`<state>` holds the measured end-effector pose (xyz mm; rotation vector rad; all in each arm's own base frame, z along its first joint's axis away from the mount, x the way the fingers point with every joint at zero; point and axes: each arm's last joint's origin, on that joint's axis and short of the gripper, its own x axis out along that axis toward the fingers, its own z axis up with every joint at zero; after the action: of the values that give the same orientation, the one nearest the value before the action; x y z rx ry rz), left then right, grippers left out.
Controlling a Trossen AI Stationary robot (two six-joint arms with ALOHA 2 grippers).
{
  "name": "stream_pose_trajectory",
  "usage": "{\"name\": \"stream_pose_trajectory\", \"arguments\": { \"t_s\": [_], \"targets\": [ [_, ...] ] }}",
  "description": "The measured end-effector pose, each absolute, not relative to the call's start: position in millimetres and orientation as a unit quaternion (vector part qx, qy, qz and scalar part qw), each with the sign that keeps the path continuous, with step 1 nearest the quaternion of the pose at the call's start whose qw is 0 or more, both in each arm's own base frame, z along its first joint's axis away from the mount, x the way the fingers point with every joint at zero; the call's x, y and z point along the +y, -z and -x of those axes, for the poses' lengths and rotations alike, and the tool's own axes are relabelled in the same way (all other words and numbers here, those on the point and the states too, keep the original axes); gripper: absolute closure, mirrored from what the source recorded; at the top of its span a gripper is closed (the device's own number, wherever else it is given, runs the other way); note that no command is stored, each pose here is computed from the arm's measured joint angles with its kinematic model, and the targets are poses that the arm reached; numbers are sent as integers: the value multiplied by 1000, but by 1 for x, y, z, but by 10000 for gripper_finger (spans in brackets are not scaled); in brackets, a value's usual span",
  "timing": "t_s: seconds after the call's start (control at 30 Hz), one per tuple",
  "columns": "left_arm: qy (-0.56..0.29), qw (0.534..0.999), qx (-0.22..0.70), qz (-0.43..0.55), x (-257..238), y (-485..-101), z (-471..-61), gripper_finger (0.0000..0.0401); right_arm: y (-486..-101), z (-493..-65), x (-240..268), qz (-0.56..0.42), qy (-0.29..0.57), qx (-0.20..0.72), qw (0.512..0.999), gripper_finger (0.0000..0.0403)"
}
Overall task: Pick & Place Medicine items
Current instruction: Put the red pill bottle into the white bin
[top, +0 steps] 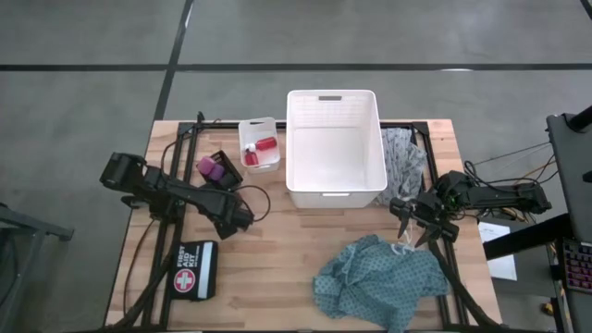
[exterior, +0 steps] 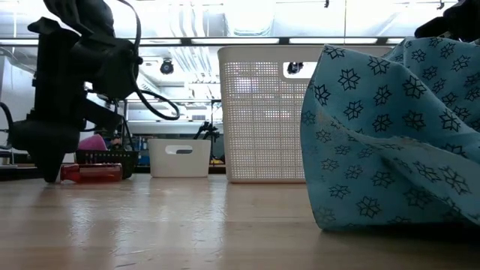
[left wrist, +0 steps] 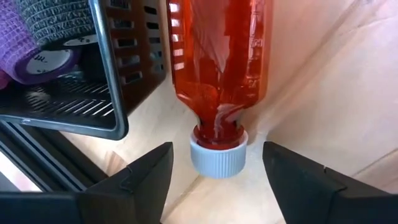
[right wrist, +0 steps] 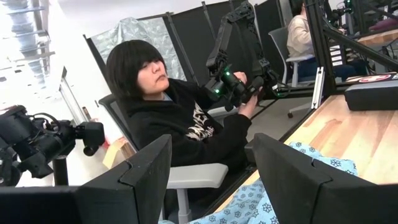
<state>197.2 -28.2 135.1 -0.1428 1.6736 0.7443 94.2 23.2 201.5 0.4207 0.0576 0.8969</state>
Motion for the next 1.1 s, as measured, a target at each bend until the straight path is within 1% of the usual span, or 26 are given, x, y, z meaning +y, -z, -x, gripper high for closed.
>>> {"name": "stream_pose_trajectory", "arguments": {
  "t_s": [0.43,0.57,0.77,0.87,0.97,1.1],
  "targets": [
    [-326,610,720,67,-27,-129,-193,169,-202,-94,23,-202,-430,28,879,179],
    [-326,610,720,67,-27,-128,-193,191,-202,-94,23,-202,-430,28,879,179],
    [-327,609,719,66,-27,-128,-193,243,-202,-94,23,-202,-430,28,879,179],
    [-328,609,720,64,-27,-128,-193,261,-202,-94,23,-202,-430,28,879,179],
    [-323,608,721,72,-28,-129,-195,267,-202,-94,23,-202,-430,27,879,179],
    [-317,608,723,82,-29,-131,-197,265,-202,-94,23,-202,-430,28,879,179]
  ]
}}
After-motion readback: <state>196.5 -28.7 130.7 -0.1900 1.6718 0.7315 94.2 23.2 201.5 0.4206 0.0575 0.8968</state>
